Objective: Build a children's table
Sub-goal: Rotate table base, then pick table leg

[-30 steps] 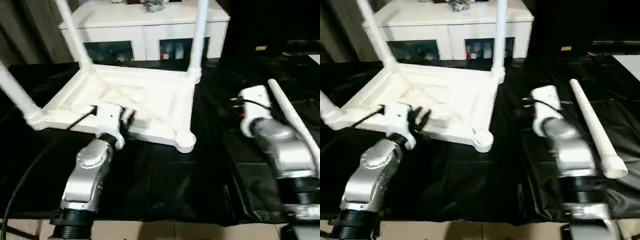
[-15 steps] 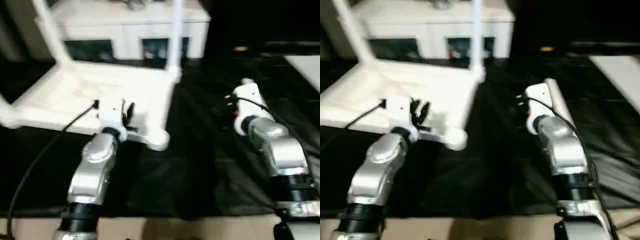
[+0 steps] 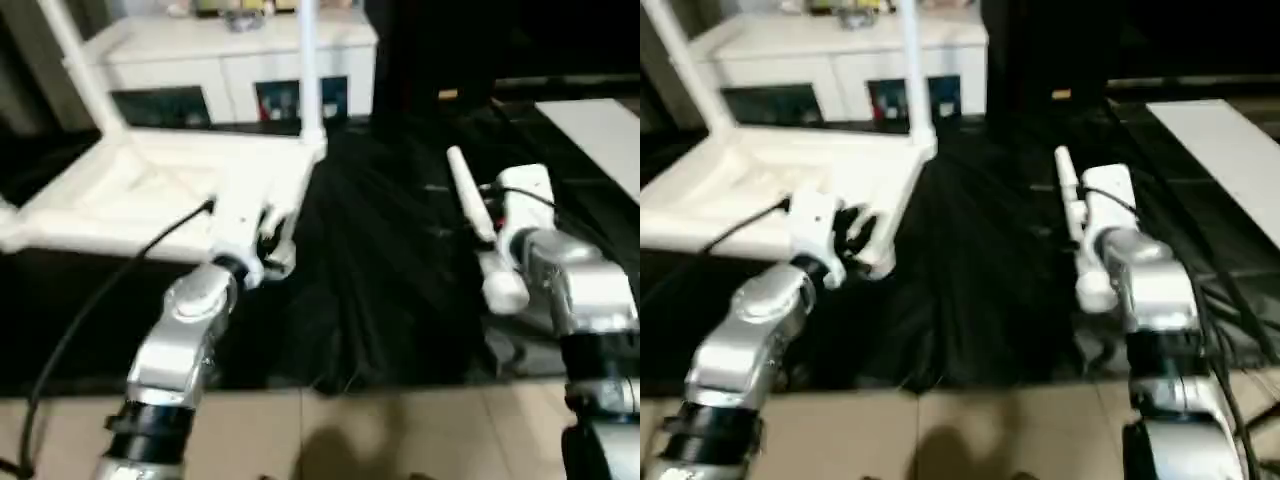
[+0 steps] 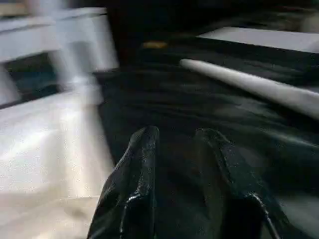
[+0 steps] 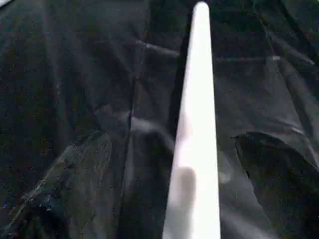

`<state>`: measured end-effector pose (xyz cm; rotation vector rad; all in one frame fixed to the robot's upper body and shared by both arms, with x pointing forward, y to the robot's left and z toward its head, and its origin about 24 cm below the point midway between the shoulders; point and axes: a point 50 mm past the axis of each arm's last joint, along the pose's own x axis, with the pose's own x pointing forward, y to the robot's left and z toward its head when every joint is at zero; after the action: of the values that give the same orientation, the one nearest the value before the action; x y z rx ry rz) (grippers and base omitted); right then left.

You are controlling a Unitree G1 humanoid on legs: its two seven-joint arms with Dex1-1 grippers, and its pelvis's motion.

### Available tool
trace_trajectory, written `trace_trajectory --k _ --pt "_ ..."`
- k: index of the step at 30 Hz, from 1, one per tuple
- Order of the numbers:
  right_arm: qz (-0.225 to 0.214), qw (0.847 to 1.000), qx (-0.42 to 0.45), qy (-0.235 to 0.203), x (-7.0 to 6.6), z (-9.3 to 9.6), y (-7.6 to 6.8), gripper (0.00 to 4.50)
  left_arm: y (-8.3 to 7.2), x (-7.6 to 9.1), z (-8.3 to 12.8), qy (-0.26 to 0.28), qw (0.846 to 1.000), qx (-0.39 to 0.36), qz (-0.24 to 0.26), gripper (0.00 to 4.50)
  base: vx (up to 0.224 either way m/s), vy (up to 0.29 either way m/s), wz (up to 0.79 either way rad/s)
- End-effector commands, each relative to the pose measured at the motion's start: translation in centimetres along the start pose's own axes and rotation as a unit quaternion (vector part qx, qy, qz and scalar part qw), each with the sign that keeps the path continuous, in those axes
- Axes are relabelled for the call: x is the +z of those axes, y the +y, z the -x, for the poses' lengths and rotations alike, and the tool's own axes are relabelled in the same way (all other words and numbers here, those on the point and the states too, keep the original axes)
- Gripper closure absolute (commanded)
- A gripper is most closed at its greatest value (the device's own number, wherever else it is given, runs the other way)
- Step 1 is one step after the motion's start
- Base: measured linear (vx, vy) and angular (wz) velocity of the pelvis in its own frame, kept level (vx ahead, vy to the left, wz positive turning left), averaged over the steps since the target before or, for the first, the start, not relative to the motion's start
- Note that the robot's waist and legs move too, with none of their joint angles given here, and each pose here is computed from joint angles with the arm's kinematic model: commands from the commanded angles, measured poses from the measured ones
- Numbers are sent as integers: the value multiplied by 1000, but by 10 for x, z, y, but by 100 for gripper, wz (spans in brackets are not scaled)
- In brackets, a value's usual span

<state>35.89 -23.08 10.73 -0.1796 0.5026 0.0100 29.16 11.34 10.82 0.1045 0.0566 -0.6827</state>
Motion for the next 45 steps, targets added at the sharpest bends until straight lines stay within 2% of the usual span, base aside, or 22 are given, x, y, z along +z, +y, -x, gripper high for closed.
trace_trajectory --k 1,3,8,11,16,21,25,26,28,32,34,37,45 --pt "1 1000 -2 29 -3 -3 -6 9 -13 8 1 -4 998 -64 11 304 -89 42 16" --pt "7 998 -1 59 -8 -7 -10 9 -22 13 5 2 993 -119 25 304 -105 14 16" --pt "12 996 -20 85 -15 -13 -16 9 -30 17 11 11 985 -172 27 304 -84 -72 10" --pt "-2 996 -19 88 -18 -20 -17 9 -28 20 10 15 986 -163 29 304 18 -118 -6" --pt "-29 997 18 68 -15 -28 -9 9 -21 20 7 31 990 -137 25 304 -38 -44 9" --pt "-24 997 15 76 -17 -32 -5 9 -23 19 9 43 988 -149 25 304 0 0 0" --pt "-22 994 19 104 -22 -33 -2 9 -24 18 11 54 986 -156 22 304 0 0 0" --pt "-27 994 21 108 -23 -33 -1 24 -24 18 11 55 986 -155 21 304 0 0 0" --pt "-30 992 25 116 -25 -33 -2 24 -24 18 13 57 986 -158 21 304 0 0 0" --pt "-31 990 35 131 -29 -33 -1 56 -25 19 14 58 984 -165 22 304 0 0 0" --pt "-48 986 46 152 -36 -32 -1 90 -26 19 15 64 982 -178 21 304 0 0 0" --pt "-55 982 58 170 -40 -30 -1 103 -26 20 15 65 981 -180 22 304 0 0 0" --pt "-76 980 52 175 -43 -28 -8 183 -19 24 12 61 985 -160 20 304 0 0 0"
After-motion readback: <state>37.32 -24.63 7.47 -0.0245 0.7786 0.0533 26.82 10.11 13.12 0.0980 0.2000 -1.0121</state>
